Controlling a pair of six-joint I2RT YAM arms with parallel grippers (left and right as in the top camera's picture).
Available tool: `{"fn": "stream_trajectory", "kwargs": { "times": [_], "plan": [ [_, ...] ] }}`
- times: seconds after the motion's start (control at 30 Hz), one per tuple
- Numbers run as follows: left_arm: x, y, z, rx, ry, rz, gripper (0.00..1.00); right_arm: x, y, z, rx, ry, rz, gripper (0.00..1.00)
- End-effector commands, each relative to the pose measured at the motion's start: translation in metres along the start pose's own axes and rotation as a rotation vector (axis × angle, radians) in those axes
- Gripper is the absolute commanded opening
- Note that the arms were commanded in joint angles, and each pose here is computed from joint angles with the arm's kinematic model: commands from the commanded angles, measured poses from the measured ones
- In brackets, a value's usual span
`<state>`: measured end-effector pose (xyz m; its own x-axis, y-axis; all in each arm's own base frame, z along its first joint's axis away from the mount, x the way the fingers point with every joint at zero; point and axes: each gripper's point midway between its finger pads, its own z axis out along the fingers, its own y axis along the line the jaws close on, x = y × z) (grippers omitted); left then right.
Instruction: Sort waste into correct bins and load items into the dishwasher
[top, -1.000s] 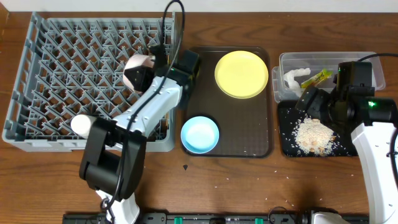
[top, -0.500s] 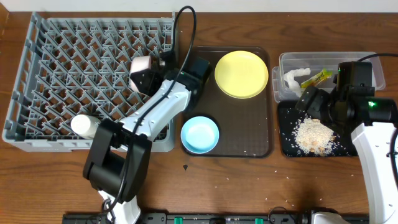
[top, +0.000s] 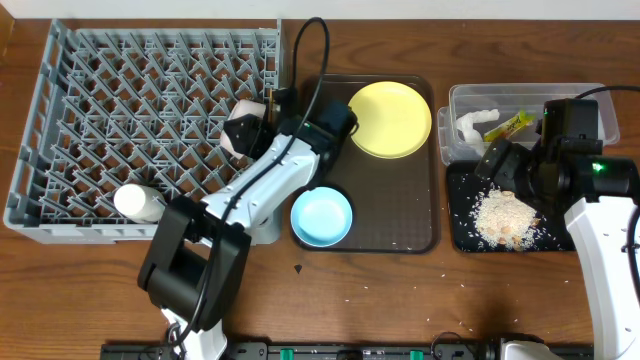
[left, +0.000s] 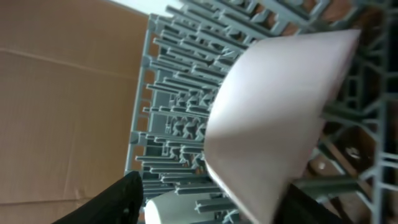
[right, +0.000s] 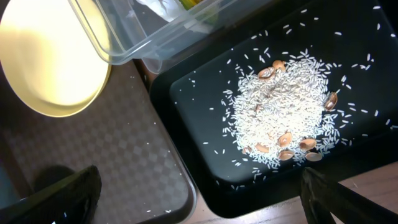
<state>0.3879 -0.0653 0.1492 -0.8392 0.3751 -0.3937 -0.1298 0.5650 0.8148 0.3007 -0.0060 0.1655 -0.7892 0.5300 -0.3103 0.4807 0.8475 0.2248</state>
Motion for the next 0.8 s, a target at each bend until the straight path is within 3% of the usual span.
{"fn": "stream_trajectory", "kwargs": {
  "times": [0.0, 0.3, 0.37, 0.47, 0.63, 0.77],
  "plan": [
    [-0.010, 0.001, -0.026, 0.161, -0.026, -0.093, 0.65, -0.003, -0.001, -0.005, 0.002, -0.021, 0.000, 0.99],
    [-0.010, -0.050, -0.101, 0.826, 0.030, -0.189, 0.65, -0.003, -0.001, -0.005, 0.002, -0.021, 0.000, 0.99],
    [-0.006, -0.057, -0.119, 0.946, 0.051, -0.181, 0.60, -0.003, -0.001, -0.005, 0.002, -0.022, 0.000, 0.99],
    [0.006, -0.062, -0.125, 0.988, 0.120, -0.183, 0.45, -0.003, -0.001, -0.005, 0.002, -0.021, 0.000, 0.99],
    [0.036, -0.088, -0.122, 0.977, 0.214, -0.128, 0.08, -0.003, -0.001, -0.005, 0.002, -0.021, 0.000, 0.99],
    [0.058, -0.119, -0.125, 0.961, 0.269, -0.047, 0.08, -0.003, -0.001, -0.005, 0.002, -0.021, 0.000, 0.99]
  ]
}}
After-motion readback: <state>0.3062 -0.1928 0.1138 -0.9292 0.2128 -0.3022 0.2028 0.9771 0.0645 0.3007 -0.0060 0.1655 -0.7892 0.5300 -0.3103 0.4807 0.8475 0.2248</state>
